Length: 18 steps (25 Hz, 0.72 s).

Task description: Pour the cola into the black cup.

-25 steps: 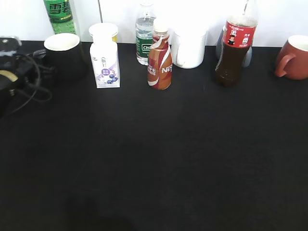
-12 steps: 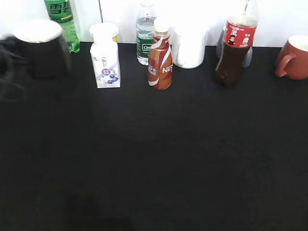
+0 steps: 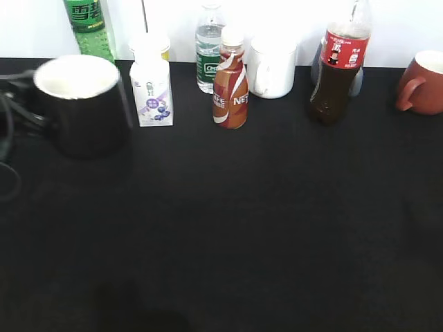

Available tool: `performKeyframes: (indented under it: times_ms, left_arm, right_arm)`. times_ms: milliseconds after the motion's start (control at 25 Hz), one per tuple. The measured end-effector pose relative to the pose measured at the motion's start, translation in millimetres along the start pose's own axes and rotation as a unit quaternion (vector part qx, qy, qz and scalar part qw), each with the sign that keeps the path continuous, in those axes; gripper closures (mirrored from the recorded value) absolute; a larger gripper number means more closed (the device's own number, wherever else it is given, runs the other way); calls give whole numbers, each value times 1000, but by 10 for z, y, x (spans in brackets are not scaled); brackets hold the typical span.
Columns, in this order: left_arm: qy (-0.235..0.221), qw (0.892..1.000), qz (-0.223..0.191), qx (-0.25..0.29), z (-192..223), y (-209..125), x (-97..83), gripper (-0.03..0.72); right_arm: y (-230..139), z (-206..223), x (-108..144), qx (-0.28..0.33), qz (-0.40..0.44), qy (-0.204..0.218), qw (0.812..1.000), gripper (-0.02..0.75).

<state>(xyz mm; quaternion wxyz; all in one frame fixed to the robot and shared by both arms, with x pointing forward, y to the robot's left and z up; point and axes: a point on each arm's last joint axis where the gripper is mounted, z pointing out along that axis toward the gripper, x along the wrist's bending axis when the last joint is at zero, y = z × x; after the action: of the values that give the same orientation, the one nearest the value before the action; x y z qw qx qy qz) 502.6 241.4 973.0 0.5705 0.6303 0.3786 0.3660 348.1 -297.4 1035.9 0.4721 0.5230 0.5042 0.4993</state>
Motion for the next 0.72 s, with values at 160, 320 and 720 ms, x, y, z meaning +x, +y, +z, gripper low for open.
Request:
performKeyframes:
  times_ms: [160, 320, 720]
  left_arm:
    - [-21, 1000, 3, 3, 25, -1, -112, 638]
    - [-23, 1000, 2, 3, 26, -1, -120, 638]
    - [-27, 999, -8, 20, 79, -140, -117, 638]
  right_arm:
    - [-274, 800, 9, 14, -29, 6, 999, 146]
    - [-534, 1452, 458, 19, -35, 71, 997, 146]
    - [-1175, 2537, 927, 36, 7, 63, 997, 66]
